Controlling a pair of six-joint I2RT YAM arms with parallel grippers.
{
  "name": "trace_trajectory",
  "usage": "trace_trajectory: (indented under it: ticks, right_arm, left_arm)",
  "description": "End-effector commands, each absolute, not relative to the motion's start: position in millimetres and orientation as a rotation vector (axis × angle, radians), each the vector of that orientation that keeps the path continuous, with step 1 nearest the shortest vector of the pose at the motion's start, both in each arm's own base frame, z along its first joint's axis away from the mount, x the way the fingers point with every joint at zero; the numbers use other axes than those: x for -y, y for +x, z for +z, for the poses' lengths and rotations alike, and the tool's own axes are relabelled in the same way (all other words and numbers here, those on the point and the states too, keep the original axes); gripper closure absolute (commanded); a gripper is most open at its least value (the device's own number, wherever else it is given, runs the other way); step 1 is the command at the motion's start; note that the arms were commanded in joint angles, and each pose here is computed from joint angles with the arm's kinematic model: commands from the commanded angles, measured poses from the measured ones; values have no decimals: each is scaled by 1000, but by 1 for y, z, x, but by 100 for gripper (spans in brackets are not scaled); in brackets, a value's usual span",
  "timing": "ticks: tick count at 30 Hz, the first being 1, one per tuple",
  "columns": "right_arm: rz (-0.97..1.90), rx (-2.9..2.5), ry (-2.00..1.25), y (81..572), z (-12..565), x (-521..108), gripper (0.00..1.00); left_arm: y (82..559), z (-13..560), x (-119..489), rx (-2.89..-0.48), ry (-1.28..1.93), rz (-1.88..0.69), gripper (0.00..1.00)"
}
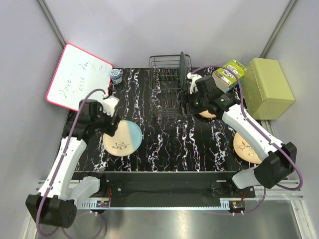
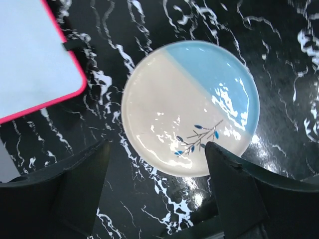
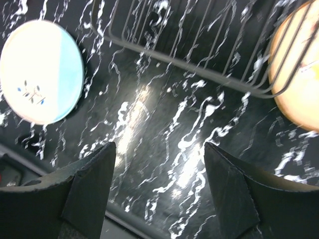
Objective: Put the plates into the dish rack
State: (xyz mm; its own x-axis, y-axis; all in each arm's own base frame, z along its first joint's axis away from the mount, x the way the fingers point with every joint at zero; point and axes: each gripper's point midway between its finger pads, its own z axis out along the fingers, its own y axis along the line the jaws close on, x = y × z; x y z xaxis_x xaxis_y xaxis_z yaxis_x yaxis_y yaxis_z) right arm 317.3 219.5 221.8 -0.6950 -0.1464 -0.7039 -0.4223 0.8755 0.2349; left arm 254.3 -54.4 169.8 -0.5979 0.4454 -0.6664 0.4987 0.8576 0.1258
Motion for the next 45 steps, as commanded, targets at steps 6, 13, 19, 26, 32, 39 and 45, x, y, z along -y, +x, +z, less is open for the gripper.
trace_trajectory:
  ticks: [6, 13, 19, 26, 32, 39, 45]
  right_arm:
    - [933, -2399, -457, 267, 218, -262, 23]
    - [1034, -2401, -373, 271, 198, -276, 24]
    - [1060, -2419, -322, 265, 178, -275, 24]
    - [1131, -2429, -235, 263, 161, -281, 25]
    - [1143, -2366, -229, 271, 160, -285, 24]
    - [1206, -2347, -181, 271, 148, -290, 24]
    - [1252, -2405, -27, 268, 127, -292, 24]
  left_arm:
    - [261, 147, -5, -2478, 235, -358, 25]
    - [277, 123, -11, -2496, -17, -657, 15]
    - [303, 87, -20, -2510, -194, -678, 19]
    - [306, 64, -17, -2552, -201, -719, 27]
    - [306, 50, -17, -2612, -104, -667, 28]
    - [302, 29, -5, -2698, -19, -693, 30]
    - [299, 30, 20, -2702, 138, -722, 40]
